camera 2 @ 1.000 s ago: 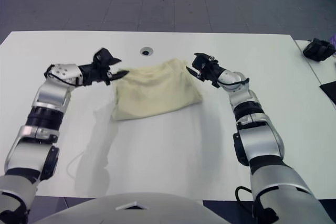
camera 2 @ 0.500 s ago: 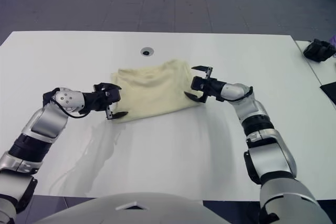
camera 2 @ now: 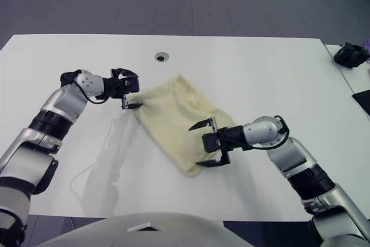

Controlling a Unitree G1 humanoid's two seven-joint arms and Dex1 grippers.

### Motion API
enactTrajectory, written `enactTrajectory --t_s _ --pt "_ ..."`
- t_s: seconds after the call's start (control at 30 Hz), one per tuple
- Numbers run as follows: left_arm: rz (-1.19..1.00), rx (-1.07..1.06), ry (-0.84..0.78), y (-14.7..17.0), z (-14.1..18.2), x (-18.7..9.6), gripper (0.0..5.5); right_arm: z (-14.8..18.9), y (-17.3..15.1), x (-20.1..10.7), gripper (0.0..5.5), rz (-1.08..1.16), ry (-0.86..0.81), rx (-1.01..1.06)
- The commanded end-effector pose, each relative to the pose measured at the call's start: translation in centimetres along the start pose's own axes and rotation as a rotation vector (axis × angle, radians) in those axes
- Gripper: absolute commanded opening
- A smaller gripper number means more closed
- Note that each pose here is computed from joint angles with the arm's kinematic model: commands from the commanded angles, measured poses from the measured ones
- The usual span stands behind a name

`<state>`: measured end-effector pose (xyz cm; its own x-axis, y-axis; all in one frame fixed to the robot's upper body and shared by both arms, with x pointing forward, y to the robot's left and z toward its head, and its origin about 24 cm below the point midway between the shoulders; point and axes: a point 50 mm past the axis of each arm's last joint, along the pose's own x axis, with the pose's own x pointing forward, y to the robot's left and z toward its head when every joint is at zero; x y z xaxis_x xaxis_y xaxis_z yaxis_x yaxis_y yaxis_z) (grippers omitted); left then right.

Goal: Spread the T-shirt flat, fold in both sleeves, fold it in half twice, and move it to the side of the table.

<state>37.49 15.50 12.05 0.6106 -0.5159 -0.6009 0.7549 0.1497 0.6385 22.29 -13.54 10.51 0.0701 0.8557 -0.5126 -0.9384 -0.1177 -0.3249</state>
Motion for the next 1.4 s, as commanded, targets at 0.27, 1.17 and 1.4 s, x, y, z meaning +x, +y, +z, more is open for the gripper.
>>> enactTrajectory --t_s 0.27,1.17,1.4 --pt "-0.021 -0.053 -0.181 -3.7 1.9 -2.2 5.37 -3.4 -8.0 -2.6 5.40 -0.588 0.151 0.150" --pt "-0.370 -0.045 -0.086 -13.3 1.5 -3.4 5.37 -9.1 -4.5 -3.6 5.40 -0.583 0.354 0.267" --pt "-0.410 0.053 -0.073 -10.5 -0.6 -3.4 5.37 -5.4 -6.9 -4.0 5.40 -0.698 0.208 0.233"
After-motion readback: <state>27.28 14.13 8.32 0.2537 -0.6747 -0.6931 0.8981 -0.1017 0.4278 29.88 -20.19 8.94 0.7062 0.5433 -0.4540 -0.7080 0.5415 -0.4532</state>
